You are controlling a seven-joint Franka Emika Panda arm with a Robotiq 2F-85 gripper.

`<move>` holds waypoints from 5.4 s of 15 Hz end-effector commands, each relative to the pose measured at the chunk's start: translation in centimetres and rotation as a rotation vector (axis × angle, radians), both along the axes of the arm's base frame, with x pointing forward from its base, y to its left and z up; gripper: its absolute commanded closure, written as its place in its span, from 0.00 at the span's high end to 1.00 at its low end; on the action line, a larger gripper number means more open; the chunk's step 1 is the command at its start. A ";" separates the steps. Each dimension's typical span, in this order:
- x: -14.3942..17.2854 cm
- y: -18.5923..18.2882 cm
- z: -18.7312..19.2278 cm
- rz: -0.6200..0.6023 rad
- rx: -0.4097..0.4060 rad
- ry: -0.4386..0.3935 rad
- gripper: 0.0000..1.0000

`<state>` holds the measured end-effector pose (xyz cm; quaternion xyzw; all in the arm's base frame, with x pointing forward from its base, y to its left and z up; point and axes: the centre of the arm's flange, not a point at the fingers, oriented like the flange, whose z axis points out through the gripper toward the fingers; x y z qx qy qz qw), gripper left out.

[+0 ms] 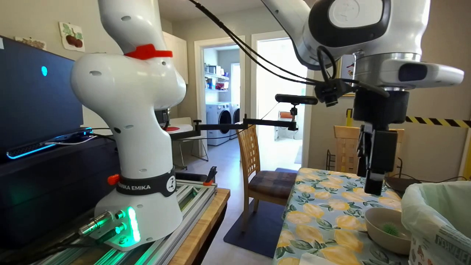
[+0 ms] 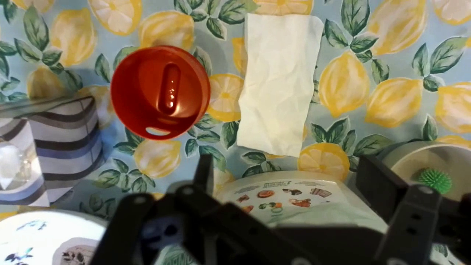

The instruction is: Put the white napkin in the red lid then tilt the lid over the bin to the throw the napkin in.

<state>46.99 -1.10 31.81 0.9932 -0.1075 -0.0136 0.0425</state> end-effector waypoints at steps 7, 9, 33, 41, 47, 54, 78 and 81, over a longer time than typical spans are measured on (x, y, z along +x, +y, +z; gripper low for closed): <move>-0.2 -2.5 -0.7 0.035 0.055 0.035 1.00; -0.3 -1.6 -2.3 0.056 0.058 0.046 1.00; 4.3 1.3 -19.7 0.032 -0.040 -0.002 1.00; 5.4 1.4 -22.7 0.026 -0.047 0.010 1.00; 5.9 1.5 -22.5 0.017 -0.048 -0.001 0.49; 4.2 3.4 -20.3 -0.064 -0.016 0.018 0.97; 2.5 6.6 -22.6 -0.155 -0.111 0.116 1.00; 3.1 5.7 -23.1 -0.167 -0.111 0.089 1.00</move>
